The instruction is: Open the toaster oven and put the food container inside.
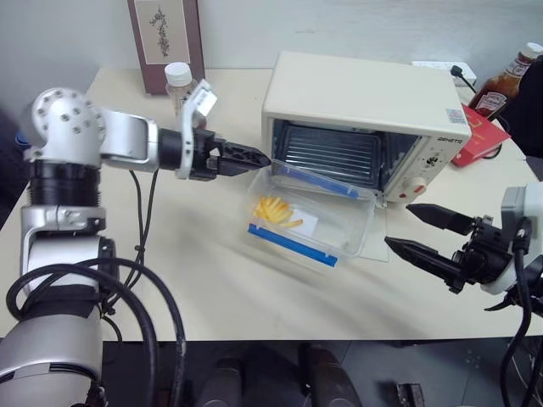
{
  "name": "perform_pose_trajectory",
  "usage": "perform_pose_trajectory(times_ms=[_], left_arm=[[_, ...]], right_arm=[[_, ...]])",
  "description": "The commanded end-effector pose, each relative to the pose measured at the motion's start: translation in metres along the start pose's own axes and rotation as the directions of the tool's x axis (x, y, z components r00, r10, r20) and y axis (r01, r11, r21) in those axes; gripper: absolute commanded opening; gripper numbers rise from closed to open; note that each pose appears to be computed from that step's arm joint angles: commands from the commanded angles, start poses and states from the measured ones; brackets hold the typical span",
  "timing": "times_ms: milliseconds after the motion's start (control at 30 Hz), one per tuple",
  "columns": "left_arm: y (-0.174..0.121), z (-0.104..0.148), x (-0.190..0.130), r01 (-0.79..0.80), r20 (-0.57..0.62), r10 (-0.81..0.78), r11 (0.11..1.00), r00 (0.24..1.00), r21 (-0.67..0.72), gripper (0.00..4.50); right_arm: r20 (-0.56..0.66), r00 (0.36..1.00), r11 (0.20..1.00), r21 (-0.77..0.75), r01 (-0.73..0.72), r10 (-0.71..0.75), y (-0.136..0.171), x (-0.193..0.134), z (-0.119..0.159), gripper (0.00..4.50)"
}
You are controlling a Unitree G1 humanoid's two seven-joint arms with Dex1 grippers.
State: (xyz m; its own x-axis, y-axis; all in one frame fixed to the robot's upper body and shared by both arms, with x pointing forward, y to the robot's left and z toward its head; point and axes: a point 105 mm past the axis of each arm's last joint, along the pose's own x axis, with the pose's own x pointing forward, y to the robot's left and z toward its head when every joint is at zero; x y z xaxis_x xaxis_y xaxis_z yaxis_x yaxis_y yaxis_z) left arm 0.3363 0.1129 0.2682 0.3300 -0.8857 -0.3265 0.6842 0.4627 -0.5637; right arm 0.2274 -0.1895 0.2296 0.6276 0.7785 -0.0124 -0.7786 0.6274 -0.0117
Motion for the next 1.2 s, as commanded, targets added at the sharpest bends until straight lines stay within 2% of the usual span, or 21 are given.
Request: perform_pose_trajectory(times_ms=[33, 133, 267, 400, 433, 500, 533, 633, 767, 900, 1033, 1200], left_arm=[[-0.025, 0.003, -0.036, 0.169, 0.098, -0.196, 0.958, 0.976, 0.233, 4.01], [-0.016, -0.015, -0.051, 0.214, 0.03, -0.242, 0.901, 0.97, 0.377, 3.37], [0.011, -0.043, -0.058, 0.234, -0.169, -0.171, 0.83, 0.971, 0.507, 2.15], [0.026, -0.062, -0.051, 0.301, -0.332, -0.114, 0.746, 0.937, 0.594, 1.0], [0.028, -0.064, -0.048, 0.317, -0.355, -0.109, 0.729, 0.929, 0.606, 0.79], [0.033, -0.065, -0.037, 0.329, -0.375, -0.098, 0.71, 0.922, 0.622, 0.18], [0.038, -0.065, -0.03, 0.327, -0.381, -0.082, 0.696, 0.921, 0.639, 0.04], [0.051, -0.067, -0.006, 0.329, -0.403, -0.041, 0.656, 0.914, 0.679, 0.04], [0.059, -0.065, 0.018, 0.325, -0.403, -0.003, 0.598, 0.915, 0.733, 0.04], [0.06, -0.058, 0.031, 0.312, -0.375, -0.01, 0.575, 0.927, 0.756, 0.04], [0.048, -0.048, 0.048, 0.313, -0.331, -0.073, 0.565, 0.941, 0.764, 0.04], [0.034, -0.039, 0.061, 0.26, -0.228, -0.131, 0.593, 0.965, 0.762, 0.04]], right_arm=[[0.017, 0.995, 0.995, 0.02, -0.096, 0.095, 0.015, 0.006, 0.012, 3.88], [-0.001, 0.984, 0.983, 0.045, -0.179, 0.18, 0.029, 0.013, 0.01, 2.93], [-0.018, 0.954, 0.951, 0.092, -0.295, 0.298, 0.054, 0.022, 0.004, 1.59], [-0.048, 0.921, 0.916, 0.134, -0.378, 0.387, 0.076, 0.028, -0.007, 0.25], [-0.06, 0.917, 0.914, 0.137, -0.383, 0.394, 0.079, 0.03, -0.011, 0.03], [-0.087, 0.917, 0.916, 0.142, -0.376, 0.39, 0.081, 0.033, -0.019, 0.0], [-0.108, 0.919, 0.922, 0.138, -0.363, 0.378, 0.081, 0.036, -0.024, 0.0], [-0.165, 0.911, 0.923, 0.147, -0.356, 0.378, 0.085, 0.045, -0.041, 0.0], [-0.158, 0.916, 0.927, 0.144, -0.347, 0.368, 0.084, 0.053, -0.048, 0.0], [-0.152, 0.929, 0.939, 0.135, -0.318, 0.337, 0.079, 0.058, -0.052, 0.0], [-0.156, 0.974, 0.984, 0.095, -0.153, 0.166, 0.041, 0.061, -0.066, 0.0], [-0.162, 0.986, 0.999, 0.024, -0.023, 0.027, 0.019, 0.059, -0.072, 0.0]])
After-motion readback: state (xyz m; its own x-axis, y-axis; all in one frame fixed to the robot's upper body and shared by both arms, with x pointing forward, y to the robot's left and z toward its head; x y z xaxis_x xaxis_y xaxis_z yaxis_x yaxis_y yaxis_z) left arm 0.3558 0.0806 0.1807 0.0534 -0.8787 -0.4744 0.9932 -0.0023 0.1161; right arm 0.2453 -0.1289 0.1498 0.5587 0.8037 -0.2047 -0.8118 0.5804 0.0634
